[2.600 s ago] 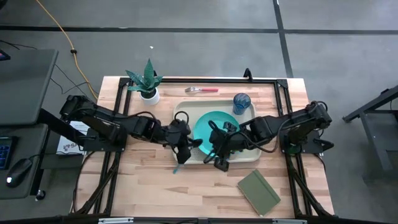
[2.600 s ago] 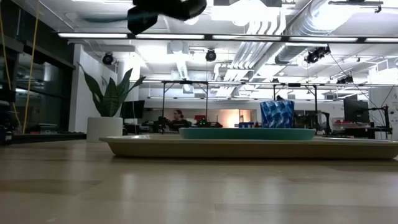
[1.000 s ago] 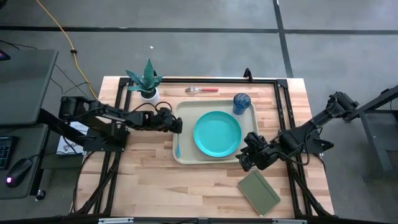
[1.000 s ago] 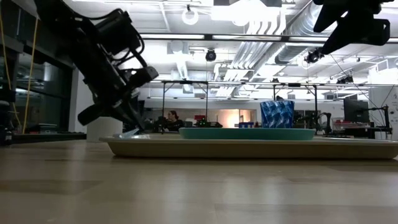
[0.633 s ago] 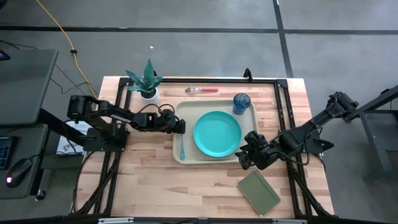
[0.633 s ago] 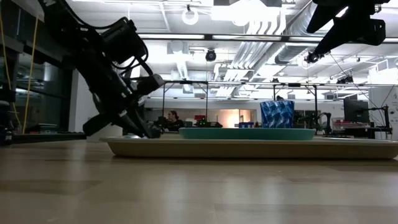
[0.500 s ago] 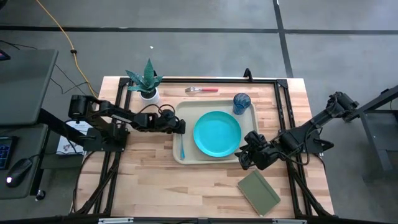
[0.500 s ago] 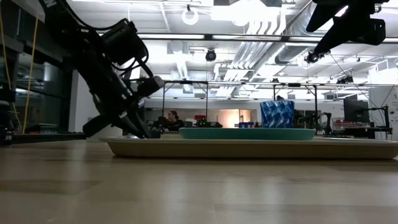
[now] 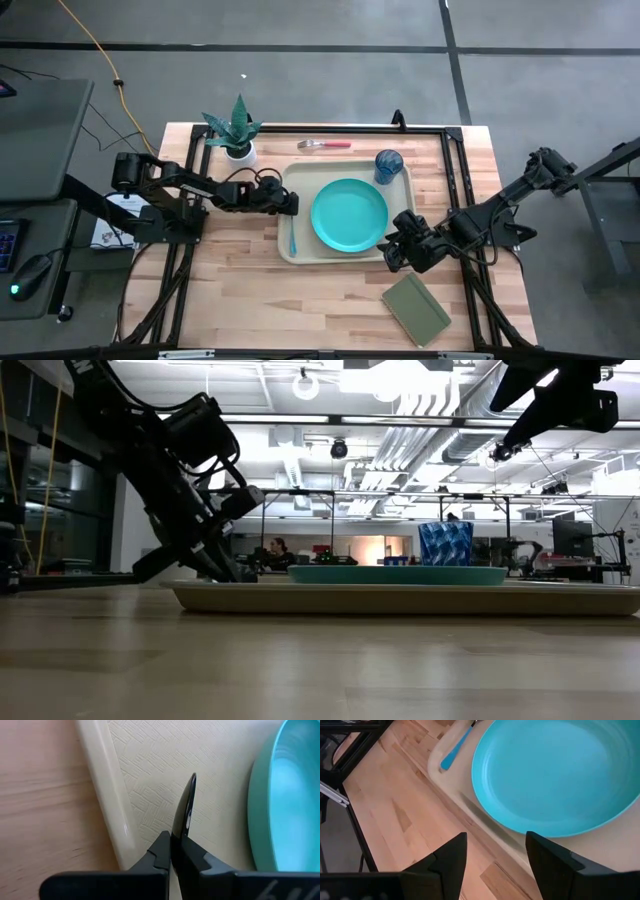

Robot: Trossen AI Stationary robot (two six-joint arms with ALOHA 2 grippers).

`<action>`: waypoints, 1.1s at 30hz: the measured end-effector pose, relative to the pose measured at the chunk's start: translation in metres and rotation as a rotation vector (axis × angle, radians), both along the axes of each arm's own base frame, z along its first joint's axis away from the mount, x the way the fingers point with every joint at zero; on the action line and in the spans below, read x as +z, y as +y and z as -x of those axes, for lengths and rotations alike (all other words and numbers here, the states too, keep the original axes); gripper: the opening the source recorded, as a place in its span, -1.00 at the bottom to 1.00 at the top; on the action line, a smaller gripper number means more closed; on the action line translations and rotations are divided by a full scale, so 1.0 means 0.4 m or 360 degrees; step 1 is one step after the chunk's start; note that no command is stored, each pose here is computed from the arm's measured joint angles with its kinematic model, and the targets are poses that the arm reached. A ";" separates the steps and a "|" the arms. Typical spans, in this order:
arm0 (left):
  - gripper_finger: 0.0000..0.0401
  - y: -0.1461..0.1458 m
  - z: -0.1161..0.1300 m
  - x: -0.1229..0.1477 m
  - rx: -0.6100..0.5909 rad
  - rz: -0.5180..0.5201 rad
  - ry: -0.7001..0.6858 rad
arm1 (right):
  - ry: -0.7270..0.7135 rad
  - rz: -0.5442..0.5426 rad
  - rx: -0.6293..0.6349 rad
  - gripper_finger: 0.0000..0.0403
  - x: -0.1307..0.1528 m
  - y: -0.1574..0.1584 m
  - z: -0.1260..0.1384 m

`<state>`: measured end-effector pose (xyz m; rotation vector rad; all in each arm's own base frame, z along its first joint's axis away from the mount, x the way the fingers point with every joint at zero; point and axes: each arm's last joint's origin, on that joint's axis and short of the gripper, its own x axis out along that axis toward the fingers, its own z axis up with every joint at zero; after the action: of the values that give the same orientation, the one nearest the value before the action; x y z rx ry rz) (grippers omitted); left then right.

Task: Pick and place plate/cup/fork/spoon on tray
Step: Put the blue spoon to the left side of the blue plate on the gray tray

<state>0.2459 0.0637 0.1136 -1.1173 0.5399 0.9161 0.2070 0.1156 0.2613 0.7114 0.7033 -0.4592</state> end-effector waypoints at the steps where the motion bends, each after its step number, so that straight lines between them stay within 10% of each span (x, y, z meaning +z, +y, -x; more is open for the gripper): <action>1: -1.00 0.000 0.000 0.000 -0.0002 -0.0001 0.0001 | 0.0000 0.0000 0.0000 -0.03 0.000 0.000 0.000; 19: -0.97 0.012 0.003 0.000 -0.0003 0.0043 -0.0009 | 0.0003 -0.0007 0.0005 -0.03 0.000 0.000 0.000; 33: -0.44 0.018 0.004 0.000 0.0011 0.0043 -0.0012 | 0.0003 0.0000 0.0009 -0.03 0.000 0.000 0.000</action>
<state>0.2444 0.0707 0.1137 -1.1470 0.5436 0.9127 0.2071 0.1158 0.2614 0.7089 0.7068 -0.4544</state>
